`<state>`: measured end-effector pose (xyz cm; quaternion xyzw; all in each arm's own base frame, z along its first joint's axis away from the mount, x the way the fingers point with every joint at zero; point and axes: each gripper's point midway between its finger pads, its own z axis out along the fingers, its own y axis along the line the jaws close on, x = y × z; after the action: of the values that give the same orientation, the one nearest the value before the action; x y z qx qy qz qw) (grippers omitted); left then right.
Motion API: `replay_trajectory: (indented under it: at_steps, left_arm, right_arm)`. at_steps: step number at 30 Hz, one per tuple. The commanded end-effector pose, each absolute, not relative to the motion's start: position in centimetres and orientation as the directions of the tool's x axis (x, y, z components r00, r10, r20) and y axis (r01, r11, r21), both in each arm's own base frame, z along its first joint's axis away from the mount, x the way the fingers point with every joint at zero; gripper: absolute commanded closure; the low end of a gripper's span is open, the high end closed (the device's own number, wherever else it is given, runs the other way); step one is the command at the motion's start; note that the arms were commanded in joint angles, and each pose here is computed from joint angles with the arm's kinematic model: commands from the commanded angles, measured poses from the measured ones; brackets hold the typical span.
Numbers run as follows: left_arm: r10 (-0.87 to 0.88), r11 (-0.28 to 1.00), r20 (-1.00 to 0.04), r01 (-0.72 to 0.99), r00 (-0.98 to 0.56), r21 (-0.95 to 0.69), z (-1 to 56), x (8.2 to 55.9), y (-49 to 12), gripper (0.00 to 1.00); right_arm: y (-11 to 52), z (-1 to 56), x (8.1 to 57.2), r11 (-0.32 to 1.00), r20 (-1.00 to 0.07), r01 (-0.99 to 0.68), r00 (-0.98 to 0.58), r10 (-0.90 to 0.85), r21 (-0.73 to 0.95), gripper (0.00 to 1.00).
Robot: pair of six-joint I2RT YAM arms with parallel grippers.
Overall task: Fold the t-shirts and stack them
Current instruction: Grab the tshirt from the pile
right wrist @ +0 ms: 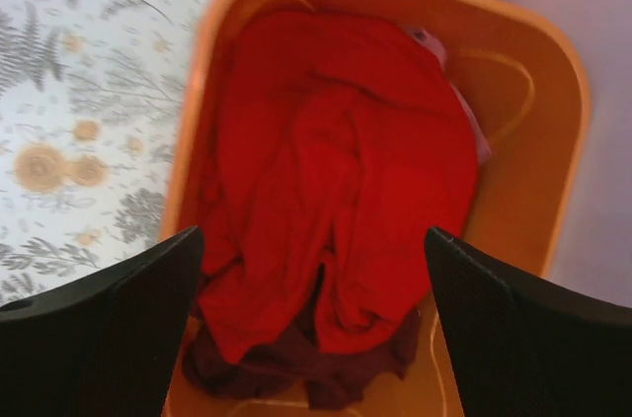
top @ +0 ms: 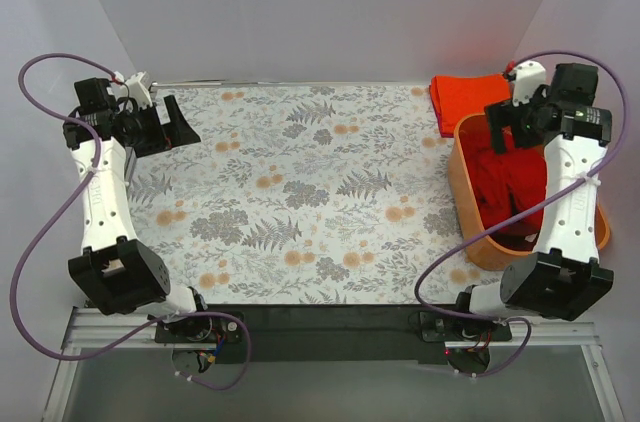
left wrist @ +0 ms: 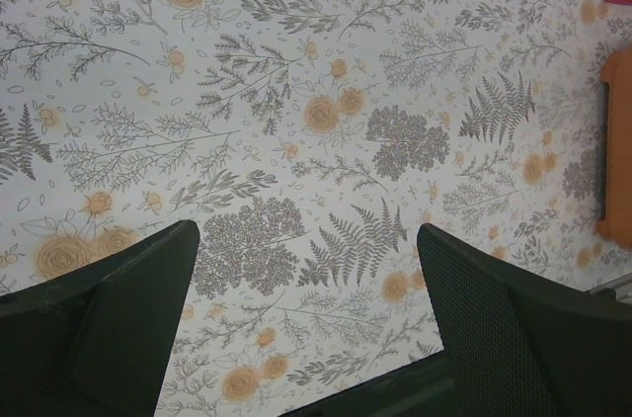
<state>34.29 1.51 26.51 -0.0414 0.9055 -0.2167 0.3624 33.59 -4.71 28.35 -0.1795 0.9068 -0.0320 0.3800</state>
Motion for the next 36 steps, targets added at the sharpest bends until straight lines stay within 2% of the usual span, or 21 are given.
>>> replay_trajectory:
  at_steps: [1, 6, 14, 23, 25, 26, 28, 29, 31, 36]
  left_arm:
    - [-0.203, 0.905, -0.681, 0.131, -0.703, -0.405, 28.9, 34.2, 1.3, 0.08]
    - [-0.191, 0.908, -0.677, 0.134, -0.711, -0.398, 28.7, 34.5, 1.4, 0.07]
    - [-0.186, 0.912, -0.678, 0.132, -0.711, -0.389, 28.8, 34.7, 1.6, 0.07]
    - [-0.202, 0.903, -0.665, 0.126, -0.719, -0.411, 27.9, 34.6, 1.3, 0.07]
    - [-0.199, 0.905, -0.667, 0.125, -0.718, -0.406, 27.8, 34.6, 1.4, 0.07]
    - [-0.198, 0.907, -0.666, 0.124, -0.719, -0.403, 27.6, 34.6, 1.5, 0.07]
    - [-0.196, 0.908, -0.668, 0.123, -0.718, -0.4, 27.6, 34.6, 1.5, 0.07]
    - [-0.196, 0.91, -0.668, 0.121, -0.718, -0.397, 27.5, 34.6, 1.6, 0.07]
    - [-0.195, 0.91, -0.668, 0.121, -0.718, -0.396, 27.5, 34.6, 1.6, 0.07]
    - [-0.196, 0.906, -0.669, 0.129, -0.717, -0.404, 27.5, 34.5, 1.3, 0.07]
  right_arm:
    - [-7.2, 26.4, 31.1, 0.94, -0.606, -0.306, -0.722, -0.334, -0.154, 0.02]
    - [-9.5, 21.8, 30.1, 0.96, -0.513, -0.265, -0.813, -0.273, -0.092, 0.02]
    - [-10.3, 16.7, 30.8, 0.971, -0.44, -0.238, -0.873, -0.21, 0.008, 0.02]
    - [-11.6, 9.6, 29.8, 0.978, -0.329, -0.206, -0.924, -0.197, -0.006, 0.02]
    - [-11.7, 8.8, 29.4, 0.979, -0.314, -0.202, -0.929, -0.194, -0.007, 0.09]
    - [-11.9, 8.6, 29.3, 0.98, -0.308, -0.199, -0.932, -0.192, -0.011, 0.27]
    - [-12.0, 8.7, 29.2, 0.981, -0.306, -0.192, -0.933, -0.189, -0.019, 0.51]
    - [-12.1, 9.2, 29.3, 0.981, -0.314, -0.192, -0.93, -0.19, -0.027, 0.73]
    - [-12.3, 11.4, 29.7, 0.979, -0.358, -0.196, -0.911, -0.205, -0.063, 0.98]
    - [-12.5, 18.6, 31.3, 0.966, -0.492, -0.211, -0.832, -0.257, -0.148, 0.99]
